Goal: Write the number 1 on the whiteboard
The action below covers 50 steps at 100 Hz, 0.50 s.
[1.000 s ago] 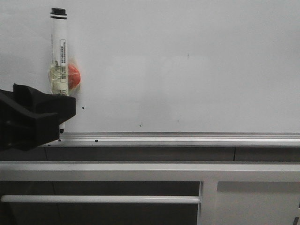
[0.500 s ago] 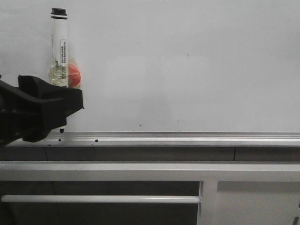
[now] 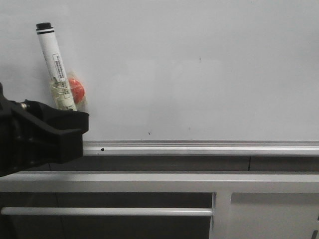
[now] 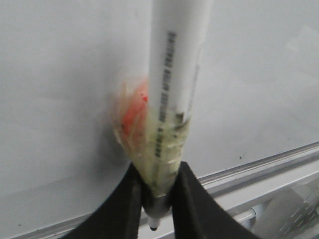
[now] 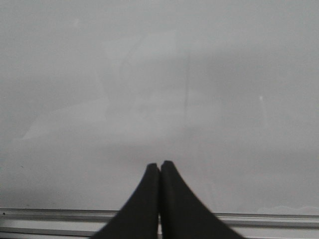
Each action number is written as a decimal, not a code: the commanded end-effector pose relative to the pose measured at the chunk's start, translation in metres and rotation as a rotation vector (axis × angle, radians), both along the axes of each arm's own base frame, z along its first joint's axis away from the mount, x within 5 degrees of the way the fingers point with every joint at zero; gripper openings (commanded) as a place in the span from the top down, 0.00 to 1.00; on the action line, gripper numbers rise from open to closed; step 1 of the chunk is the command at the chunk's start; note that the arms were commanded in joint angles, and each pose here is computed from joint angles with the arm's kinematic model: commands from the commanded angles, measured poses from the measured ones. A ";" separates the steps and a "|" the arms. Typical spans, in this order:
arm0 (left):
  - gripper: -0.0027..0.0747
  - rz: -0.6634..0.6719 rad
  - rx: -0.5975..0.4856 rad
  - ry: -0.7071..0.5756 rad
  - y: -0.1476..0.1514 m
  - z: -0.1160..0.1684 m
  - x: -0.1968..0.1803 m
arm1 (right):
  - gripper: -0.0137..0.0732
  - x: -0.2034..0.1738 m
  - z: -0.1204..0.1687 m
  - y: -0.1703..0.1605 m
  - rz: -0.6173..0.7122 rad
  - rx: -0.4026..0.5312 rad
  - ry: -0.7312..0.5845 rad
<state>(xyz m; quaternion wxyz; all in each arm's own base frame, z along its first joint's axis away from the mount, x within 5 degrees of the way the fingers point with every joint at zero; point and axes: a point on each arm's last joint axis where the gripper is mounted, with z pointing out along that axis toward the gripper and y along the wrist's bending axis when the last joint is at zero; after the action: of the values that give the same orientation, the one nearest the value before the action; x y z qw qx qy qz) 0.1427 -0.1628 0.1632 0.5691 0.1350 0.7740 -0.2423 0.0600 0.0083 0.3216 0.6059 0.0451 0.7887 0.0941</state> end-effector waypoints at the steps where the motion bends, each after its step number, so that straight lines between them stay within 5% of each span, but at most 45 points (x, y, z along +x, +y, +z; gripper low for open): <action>1: 0.99 -0.047 -0.068 -0.114 -0.008 0.017 0.000 | 0.92 0.004 0.013 0.000 0.014 -0.026 -0.083; 20: 0.99 -0.266 0.022 -0.264 -0.020 0.026 -0.012 | 0.92 0.004 0.014 0.011 0.228 -0.252 -0.105; 32: 0.99 -0.302 0.067 -0.202 -0.024 0.029 -0.013 | 0.92 0.010 0.014 0.025 0.419 -0.320 -0.086; 50: 0.99 -0.468 0.327 -0.197 -0.044 0.053 -0.012 | 0.91 0.017 0.010 0.051 0.680 -0.435 -0.056</action>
<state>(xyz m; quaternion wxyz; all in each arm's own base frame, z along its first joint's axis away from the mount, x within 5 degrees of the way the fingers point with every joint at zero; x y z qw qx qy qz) 0.1301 -0.1947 0.1887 0.5257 0.3736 0.7273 -0.2347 0.0708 0.0485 0.3190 0.5391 -0.3048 0.7751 0.1252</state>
